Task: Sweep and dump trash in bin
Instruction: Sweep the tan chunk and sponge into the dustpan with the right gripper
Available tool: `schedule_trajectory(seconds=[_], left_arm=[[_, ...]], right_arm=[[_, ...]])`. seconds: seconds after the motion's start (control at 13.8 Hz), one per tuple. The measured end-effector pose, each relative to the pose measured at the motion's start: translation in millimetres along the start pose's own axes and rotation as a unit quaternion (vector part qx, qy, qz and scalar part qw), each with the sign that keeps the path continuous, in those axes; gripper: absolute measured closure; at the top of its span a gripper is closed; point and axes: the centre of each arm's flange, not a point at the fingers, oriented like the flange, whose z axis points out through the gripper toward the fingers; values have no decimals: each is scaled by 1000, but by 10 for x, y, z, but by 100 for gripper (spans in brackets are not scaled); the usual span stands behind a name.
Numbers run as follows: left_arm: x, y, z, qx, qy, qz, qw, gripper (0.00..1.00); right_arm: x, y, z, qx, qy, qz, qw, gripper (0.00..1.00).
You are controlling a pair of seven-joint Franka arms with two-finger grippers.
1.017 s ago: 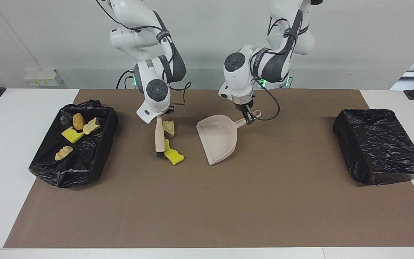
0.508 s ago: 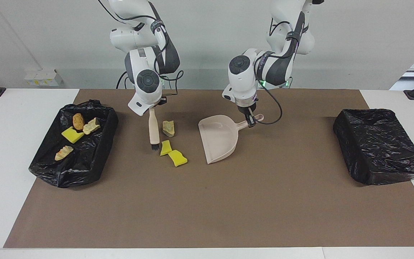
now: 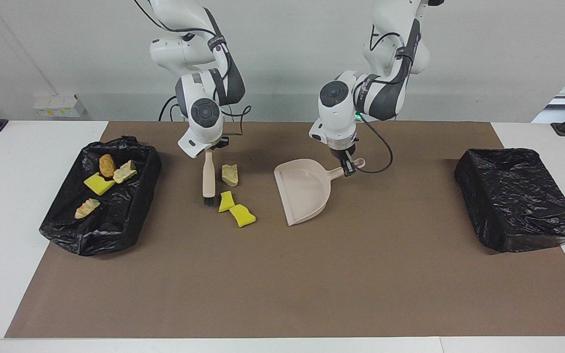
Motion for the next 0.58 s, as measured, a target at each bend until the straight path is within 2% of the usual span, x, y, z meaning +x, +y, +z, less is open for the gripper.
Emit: schedule_trajectory(seconds=[0.15,0.29,0.58], left_arm=[[-49,-49,11,9,-8,2,1000,68],[-53,-55,10,12,-11,3,1000,68],[-53,-56,10,13,-11,4,1000,68]], right_arm=[[42,-326,54,-6,12,8,1000,74],[143,-506,36,-1,10,14,1000,74],[185,-1008,-88,57,-4,6,998,74]])
